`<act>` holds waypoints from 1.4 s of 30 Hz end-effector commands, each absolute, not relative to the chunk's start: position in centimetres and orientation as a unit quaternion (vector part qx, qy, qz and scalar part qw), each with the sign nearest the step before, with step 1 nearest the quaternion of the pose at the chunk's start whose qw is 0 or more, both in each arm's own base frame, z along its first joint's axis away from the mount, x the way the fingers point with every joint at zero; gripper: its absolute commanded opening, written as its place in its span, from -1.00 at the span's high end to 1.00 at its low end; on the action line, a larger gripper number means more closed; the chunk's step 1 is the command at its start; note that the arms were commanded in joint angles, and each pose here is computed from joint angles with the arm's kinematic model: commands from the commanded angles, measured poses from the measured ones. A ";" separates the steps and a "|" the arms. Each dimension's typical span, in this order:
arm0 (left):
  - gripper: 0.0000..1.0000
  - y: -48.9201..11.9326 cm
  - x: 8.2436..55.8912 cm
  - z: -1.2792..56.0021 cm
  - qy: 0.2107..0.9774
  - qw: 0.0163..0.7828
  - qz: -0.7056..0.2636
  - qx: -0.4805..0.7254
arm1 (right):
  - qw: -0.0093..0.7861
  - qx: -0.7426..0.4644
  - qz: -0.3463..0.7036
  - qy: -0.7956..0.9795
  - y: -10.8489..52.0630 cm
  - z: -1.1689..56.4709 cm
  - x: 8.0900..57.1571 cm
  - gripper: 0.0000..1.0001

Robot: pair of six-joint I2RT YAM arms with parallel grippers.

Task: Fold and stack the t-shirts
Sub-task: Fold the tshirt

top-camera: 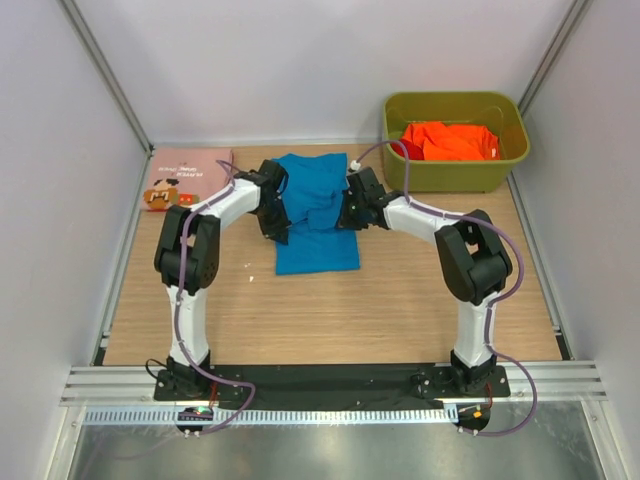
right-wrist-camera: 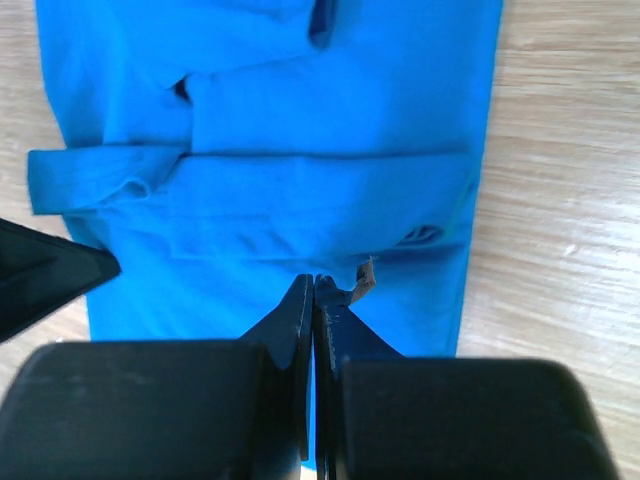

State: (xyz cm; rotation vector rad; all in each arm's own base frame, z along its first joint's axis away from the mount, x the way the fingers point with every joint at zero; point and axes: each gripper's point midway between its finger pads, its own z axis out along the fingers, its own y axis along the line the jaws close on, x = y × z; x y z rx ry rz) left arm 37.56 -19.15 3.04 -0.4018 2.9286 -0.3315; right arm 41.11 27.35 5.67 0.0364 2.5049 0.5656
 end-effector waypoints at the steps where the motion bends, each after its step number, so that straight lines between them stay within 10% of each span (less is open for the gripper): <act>1: 0.99 -19.0 40.3 4.4 0.980 0.123 -0.100 -0.123 | 0.320 0.012 0.204 0.925 27.4 6.4 43.3 0.97; 42: 0.88 -16.2 46.2 10.6 0.954 0.223 -0.128 -0.157 | 0.365 -0.010 0.145 0.919 28.1 5.9 49.2 0.85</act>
